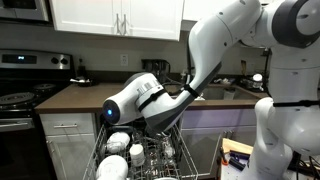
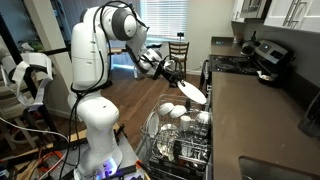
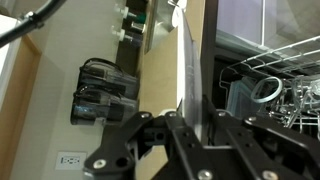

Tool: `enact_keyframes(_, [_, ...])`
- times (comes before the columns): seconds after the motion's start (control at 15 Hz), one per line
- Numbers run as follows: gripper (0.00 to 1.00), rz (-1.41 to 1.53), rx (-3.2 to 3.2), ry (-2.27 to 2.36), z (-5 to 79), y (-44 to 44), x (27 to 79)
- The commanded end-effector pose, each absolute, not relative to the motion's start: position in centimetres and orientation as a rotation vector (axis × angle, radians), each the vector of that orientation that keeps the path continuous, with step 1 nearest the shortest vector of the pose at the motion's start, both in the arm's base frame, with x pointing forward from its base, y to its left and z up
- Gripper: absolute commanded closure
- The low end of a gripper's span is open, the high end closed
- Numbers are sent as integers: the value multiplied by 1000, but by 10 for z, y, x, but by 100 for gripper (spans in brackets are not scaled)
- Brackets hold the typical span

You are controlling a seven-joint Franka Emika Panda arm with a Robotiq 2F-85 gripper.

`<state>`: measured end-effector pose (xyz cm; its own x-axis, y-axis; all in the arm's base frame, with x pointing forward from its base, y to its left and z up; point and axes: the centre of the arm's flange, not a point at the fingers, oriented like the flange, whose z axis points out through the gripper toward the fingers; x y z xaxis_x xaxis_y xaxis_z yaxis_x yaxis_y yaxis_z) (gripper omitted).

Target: Put a plate from the dishwasher on the counter

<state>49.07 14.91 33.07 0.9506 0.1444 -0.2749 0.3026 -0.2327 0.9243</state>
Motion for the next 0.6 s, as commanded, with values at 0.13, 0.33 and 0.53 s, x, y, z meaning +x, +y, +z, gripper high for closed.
enact_keyframes(0.13, [85,-126,1781,340,333,147,495])
enact_keyframes(0.33, [85,-123,1780,335,333,146,495])
enact_keyframes(0.53, [96,-121,1783,336,331,144,496])
